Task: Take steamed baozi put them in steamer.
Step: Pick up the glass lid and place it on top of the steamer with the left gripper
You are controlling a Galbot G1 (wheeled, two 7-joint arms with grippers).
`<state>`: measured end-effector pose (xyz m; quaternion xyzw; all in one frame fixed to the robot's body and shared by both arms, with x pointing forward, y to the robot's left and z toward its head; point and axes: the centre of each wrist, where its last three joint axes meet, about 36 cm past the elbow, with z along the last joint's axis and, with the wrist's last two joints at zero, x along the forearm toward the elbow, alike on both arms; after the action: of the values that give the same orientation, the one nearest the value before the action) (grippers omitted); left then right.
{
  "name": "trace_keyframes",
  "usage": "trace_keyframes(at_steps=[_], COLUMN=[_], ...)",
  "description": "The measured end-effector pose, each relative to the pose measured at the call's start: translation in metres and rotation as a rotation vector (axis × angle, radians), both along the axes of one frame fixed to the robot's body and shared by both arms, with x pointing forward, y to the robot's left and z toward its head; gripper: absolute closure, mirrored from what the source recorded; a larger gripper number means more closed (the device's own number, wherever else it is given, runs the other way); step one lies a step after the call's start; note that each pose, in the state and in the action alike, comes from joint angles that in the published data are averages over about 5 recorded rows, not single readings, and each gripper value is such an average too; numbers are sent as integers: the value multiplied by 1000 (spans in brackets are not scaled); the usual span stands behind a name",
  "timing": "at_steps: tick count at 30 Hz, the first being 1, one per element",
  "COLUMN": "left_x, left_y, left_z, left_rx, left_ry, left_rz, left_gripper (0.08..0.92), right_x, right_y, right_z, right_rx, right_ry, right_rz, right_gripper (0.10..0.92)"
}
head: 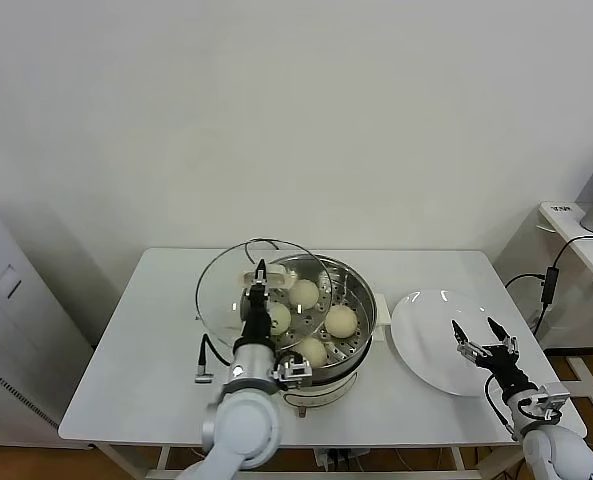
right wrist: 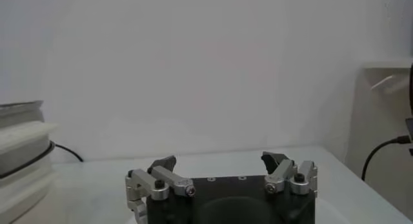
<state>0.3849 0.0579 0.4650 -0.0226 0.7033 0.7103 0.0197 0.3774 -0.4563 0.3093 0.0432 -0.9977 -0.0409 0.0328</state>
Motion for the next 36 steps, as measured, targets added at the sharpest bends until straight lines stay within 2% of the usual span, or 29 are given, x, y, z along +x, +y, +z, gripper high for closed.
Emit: trace_keyframes(at_steps=[10, 17, 36], left_x=[3, 3, 2], left_y=[-31, -48, -70], left_z=[-6, -13, -24], left_rx=[-4, -12, -9], left_ry=[10, 33, 61], left_rz=[-19, -39, -66], left_gripper=[895, 895, 895], right_x=[-3, -4, -4], right_y=[-3, -6, -7], right_z=[-5, -6, -9], right_rx=[4, 4, 7], right_ry=[6, 8, 15], right_rz=[-5, -9, -11], right_gripper=[200, 200, 200])
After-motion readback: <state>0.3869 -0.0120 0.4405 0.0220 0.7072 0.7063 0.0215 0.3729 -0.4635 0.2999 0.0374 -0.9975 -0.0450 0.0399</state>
